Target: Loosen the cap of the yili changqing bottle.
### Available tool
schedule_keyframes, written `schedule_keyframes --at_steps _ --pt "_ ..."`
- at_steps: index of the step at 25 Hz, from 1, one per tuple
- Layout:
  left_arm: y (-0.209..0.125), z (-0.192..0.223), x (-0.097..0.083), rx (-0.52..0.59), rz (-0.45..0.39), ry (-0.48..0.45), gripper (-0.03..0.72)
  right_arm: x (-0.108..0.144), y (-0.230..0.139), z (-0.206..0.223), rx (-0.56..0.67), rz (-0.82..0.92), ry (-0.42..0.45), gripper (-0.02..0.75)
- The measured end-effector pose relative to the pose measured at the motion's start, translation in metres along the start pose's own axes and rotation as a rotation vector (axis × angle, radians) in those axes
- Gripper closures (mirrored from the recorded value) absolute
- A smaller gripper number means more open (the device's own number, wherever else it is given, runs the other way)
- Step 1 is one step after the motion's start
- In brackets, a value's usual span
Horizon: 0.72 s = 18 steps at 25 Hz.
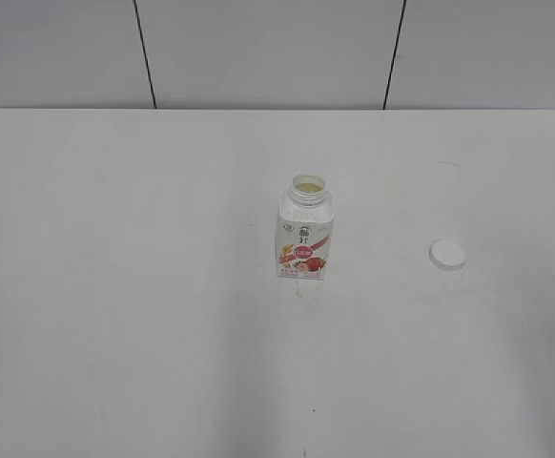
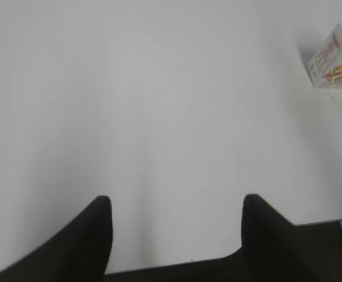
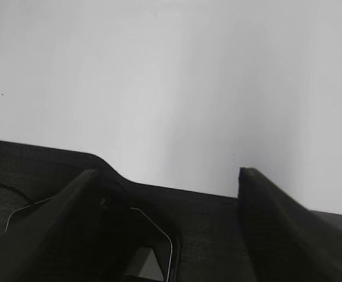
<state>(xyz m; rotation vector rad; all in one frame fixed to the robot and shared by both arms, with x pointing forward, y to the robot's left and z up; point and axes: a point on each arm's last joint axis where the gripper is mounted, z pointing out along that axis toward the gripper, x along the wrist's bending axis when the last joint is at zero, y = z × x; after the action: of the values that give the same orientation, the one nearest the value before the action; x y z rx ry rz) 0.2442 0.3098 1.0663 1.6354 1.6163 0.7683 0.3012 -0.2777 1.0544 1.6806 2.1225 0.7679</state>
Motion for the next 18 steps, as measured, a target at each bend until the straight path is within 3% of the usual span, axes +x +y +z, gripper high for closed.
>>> schedule_keyframes --at_steps 5,18 --pt "-0.015 -0.014 0.003 -0.114 -0.014 -0.023 0.252 0.002 -0.01 -0.012 -0.131 -0.015 -0.006 0.173" --pt "-0.015 -0.005 -0.009 -0.155 0.057 -0.147 0.252 0.007 -0.052 -0.049 -0.481 -0.066 -0.022 0.173"
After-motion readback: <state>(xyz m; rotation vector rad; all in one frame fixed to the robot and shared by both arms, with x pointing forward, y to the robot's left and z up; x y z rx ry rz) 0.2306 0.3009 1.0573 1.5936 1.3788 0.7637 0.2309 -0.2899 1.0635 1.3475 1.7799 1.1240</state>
